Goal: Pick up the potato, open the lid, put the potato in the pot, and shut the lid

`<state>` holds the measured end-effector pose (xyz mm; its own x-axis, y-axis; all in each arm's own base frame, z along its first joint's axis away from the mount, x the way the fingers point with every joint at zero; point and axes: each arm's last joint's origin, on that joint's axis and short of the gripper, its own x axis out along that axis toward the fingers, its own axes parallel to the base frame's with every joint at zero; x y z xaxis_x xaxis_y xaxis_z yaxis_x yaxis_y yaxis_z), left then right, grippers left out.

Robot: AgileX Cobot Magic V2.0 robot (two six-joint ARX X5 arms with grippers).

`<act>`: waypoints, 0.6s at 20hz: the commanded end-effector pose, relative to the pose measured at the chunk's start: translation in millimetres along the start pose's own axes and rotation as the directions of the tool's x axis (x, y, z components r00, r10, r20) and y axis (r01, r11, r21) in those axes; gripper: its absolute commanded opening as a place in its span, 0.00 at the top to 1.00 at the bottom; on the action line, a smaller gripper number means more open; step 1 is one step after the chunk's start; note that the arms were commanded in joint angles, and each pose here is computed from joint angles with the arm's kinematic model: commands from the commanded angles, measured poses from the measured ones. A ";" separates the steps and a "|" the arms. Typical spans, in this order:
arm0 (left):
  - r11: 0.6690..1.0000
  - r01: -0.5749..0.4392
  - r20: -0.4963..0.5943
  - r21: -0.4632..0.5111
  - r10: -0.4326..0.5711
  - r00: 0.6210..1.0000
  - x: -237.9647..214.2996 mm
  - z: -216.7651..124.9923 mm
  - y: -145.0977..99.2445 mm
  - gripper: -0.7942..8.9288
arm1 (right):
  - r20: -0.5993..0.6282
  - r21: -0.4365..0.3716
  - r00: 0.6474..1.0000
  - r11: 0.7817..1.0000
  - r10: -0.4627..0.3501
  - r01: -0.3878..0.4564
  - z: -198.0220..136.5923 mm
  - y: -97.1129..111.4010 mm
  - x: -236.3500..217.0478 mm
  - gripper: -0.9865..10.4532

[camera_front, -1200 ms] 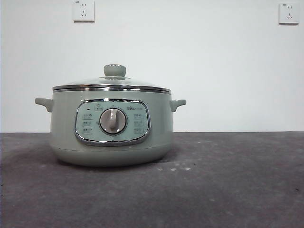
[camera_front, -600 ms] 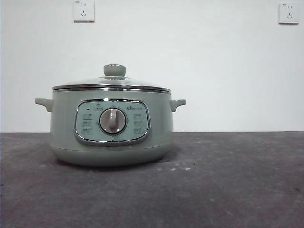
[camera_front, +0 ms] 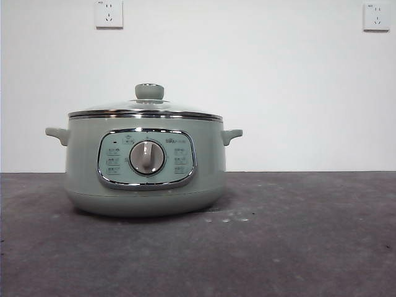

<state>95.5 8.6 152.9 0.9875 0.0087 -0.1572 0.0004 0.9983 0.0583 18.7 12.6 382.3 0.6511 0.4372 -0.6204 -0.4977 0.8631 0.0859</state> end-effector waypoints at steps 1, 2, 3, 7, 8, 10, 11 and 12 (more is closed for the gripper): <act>1.000 -0.005 -0.015 -0.011 0.005 1.000 1.6 -3.5 0.3 0.92 | -0.031 0.012 1.000 1.000 -0.003 0.004 -3.0 -0.3 2.0 0.91; 1.000 -0.004 -0.019 -0.012 0.004 1.000 1.9 -3.8 0.3 0.92 | -0.031 0.012 1.000 1.000 -0.003 0.004 -3.0 -0.3 2.0 0.91; 1.000 -0.004 -0.023 -0.012 0.004 1.000 2.1 -4.1 0.3 0.92 | -0.031 0.012 1.000 1.000 -0.003 0.004 -3.0 -0.3 2.0 0.91; 1.000 -0.003 -0.042 -0.014 0.002 0.999 3.2 -5.5 0.3 0.92 | -0.031 0.012 1.000 1.000 -0.003 0.004 -3.0 -0.3 2.0 0.91; 1.000 -0.003 -0.049 -0.015 0.002 0.999 3.5 -5.9 0.3 0.92 | -0.031 0.012 1.000 1.000 -0.003 0.004 -3.0 -0.3 2.0 0.91; 1.000 -0.002 -0.057 -0.016 0.001 0.998 4.0 -6.5 0.3 0.92 | -0.031 0.012 1.000 1.000 -0.003 0.004 -3.0 -0.3 2.0 0.91; 1.000 -0.002 -0.060 -0.016 0.001 0.998 4.1 -6.7 0.3 0.92 | -0.031 0.012 1.000 1.000 -0.003 0.004 -3.0 -0.3 2.0 0.91; 1.000 -0.002 -0.063 -0.017 0.001 0.998 4.3 -6.9 0.3 0.92 | -0.031 0.012 1.000 1.000 -0.003 0.004 -3.0 -0.3 2.0 0.91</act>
<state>98.3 9.0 148.3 0.9765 0.0074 -0.2153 0.0036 0.9987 0.0504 18.6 12.5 382.3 0.6513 0.4373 -0.6201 -0.4975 0.8632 0.0862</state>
